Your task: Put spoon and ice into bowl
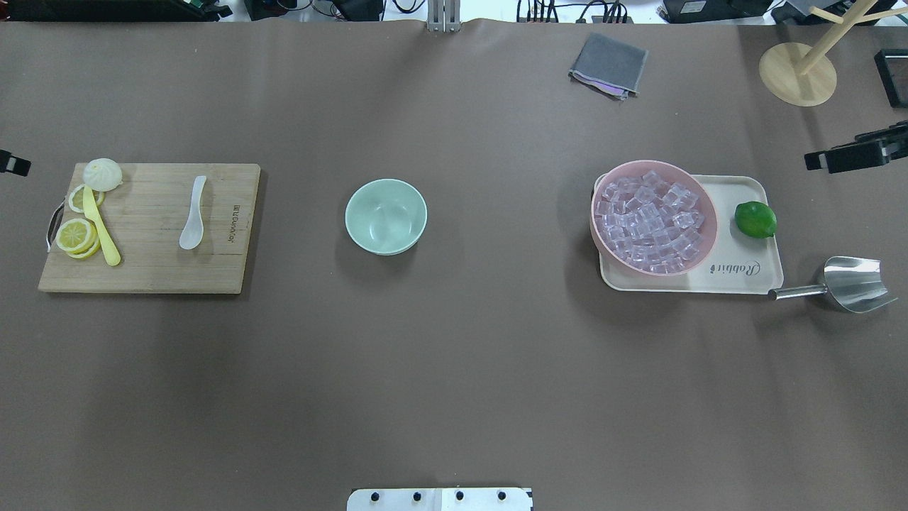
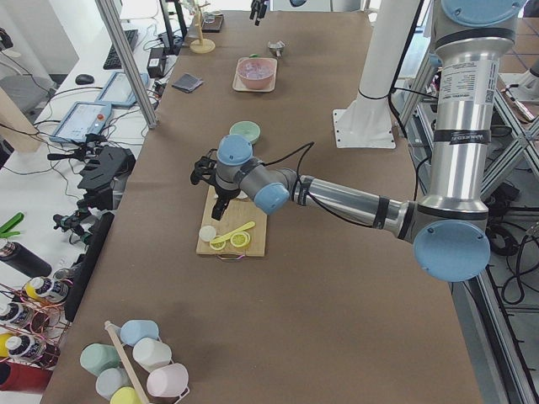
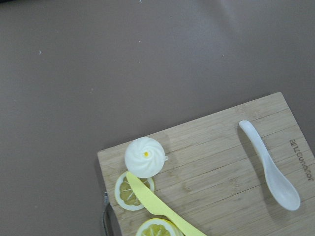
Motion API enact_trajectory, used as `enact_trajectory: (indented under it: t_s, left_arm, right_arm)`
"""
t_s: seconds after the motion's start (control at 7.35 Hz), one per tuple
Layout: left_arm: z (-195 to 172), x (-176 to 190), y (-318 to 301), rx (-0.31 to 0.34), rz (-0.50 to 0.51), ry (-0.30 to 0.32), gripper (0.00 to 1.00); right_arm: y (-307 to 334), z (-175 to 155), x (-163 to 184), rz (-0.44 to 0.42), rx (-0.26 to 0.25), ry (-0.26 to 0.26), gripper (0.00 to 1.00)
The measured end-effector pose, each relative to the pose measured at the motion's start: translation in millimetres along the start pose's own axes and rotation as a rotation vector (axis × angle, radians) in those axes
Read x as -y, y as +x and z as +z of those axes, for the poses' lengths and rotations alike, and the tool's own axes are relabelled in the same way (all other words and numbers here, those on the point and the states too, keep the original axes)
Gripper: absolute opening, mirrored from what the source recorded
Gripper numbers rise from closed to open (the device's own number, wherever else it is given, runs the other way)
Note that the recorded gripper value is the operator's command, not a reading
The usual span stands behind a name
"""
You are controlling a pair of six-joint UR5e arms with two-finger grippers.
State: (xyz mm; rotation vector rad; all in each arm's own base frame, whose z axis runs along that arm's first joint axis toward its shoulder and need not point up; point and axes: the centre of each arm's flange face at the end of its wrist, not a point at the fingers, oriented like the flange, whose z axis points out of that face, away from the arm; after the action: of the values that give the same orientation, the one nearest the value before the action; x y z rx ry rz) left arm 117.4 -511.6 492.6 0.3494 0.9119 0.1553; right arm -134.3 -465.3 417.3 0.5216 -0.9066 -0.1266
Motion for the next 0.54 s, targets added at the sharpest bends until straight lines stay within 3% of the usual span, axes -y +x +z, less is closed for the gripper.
enact_trajectory:
  t_s: [0.54]
  left_arm:
    - [72.1, 27.2, 65.8, 0.058, -0.159, -0.01, 0.95]
  right_arm:
    - [-119.7, 45.8, 29.5, 0.151, -0.175, -0.019, 0.98]
